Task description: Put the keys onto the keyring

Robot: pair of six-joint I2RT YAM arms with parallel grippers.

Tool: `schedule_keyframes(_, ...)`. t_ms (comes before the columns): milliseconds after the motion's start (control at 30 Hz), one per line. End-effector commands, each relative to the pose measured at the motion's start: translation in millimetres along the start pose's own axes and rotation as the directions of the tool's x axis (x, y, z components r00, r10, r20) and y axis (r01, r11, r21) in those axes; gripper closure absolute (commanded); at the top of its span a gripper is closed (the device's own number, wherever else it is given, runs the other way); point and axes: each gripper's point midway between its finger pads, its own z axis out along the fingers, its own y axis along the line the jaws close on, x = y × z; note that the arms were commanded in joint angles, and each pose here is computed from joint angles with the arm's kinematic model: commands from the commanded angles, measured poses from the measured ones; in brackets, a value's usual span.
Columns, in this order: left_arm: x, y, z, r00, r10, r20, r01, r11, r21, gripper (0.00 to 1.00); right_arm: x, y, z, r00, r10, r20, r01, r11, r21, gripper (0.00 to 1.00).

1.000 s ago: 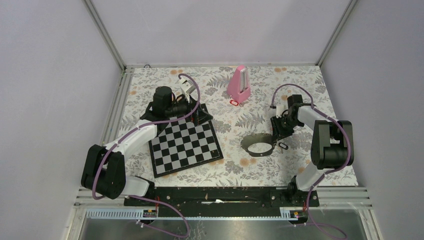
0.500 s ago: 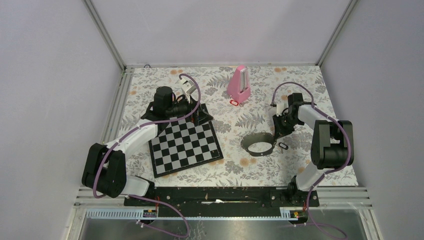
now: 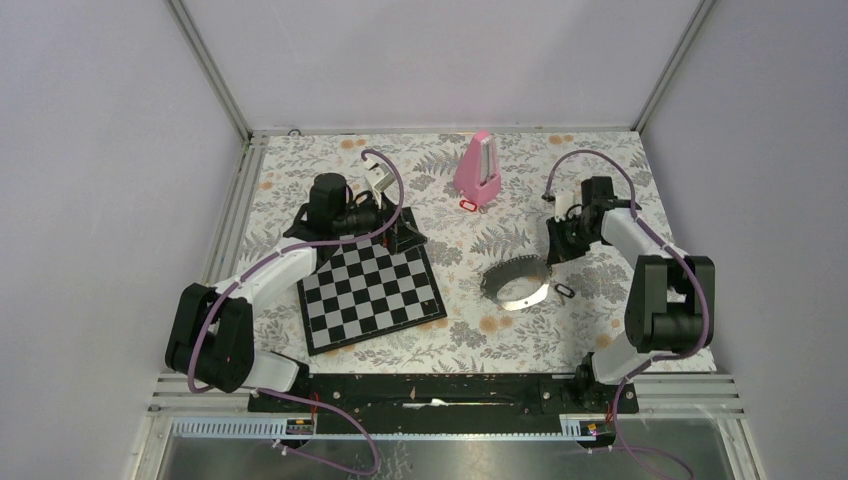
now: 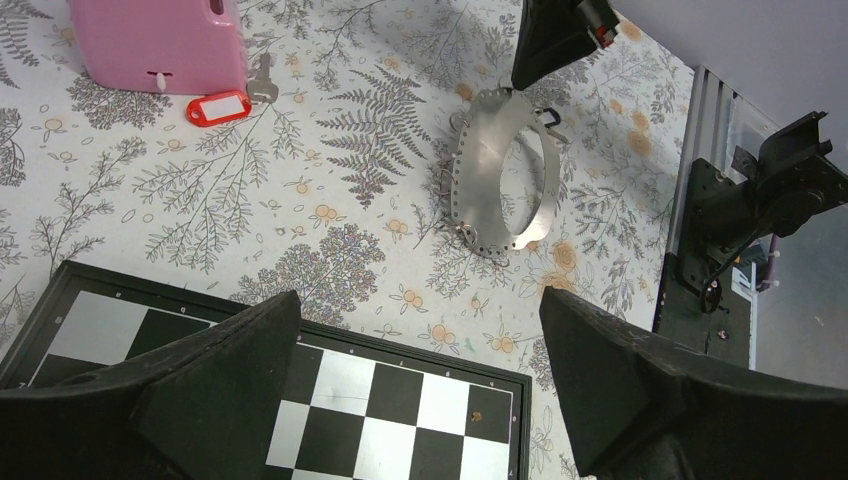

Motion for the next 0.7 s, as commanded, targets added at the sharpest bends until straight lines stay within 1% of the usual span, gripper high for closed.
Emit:
schedule_keyframes(0, -22, -7, 1, 0.992, 0.117, 0.048, -0.120, 0.991, 0.056, 0.01, -47, 20, -40, 0.967, -0.134, 0.217, 0.144, 0.989, -0.029, 1.00)
schedule_keyframes(233, -40, -13, 5, 0.981, 0.181, 0.068, -0.186, 0.979, 0.079, 0.01, -76, 55, -77, 0.889, -0.227, 0.398, 0.287, 0.953, -0.095, 1.00)
schedule_keyframes(333, -49, -21, 7, 0.969, 0.236, 0.076, -0.243, 0.965, 0.099, 0.02, -85, 74, -94, 0.839, -0.263, 0.476, 0.364, 0.922, -0.131, 1.00)
schedule_keyframes(367, -52, -25, 8, 0.964, 0.253, 0.079, -0.261, 0.959, 0.108, 0.03, -88, 81, -100, 0.819, -0.273, 0.504, 0.392, 0.909, -0.144, 1.00)
schedule_keyframes(533, -66, -49, 14, 0.940, 0.332, 0.081, -0.341, 0.925, 0.170, 0.07, -94, 122, -132, 0.683, -0.321, 0.656, 0.560, 0.807, -0.188, 1.00)
schedule_keyframes(667, -70, -69, 20, 0.917, 0.390, 0.085, -0.399, 0.888, 0.227, 0.13, -96, 150, -155, 0.594, -0.312, 0.741, 0.646, 0.734, -0.210, 1.00)
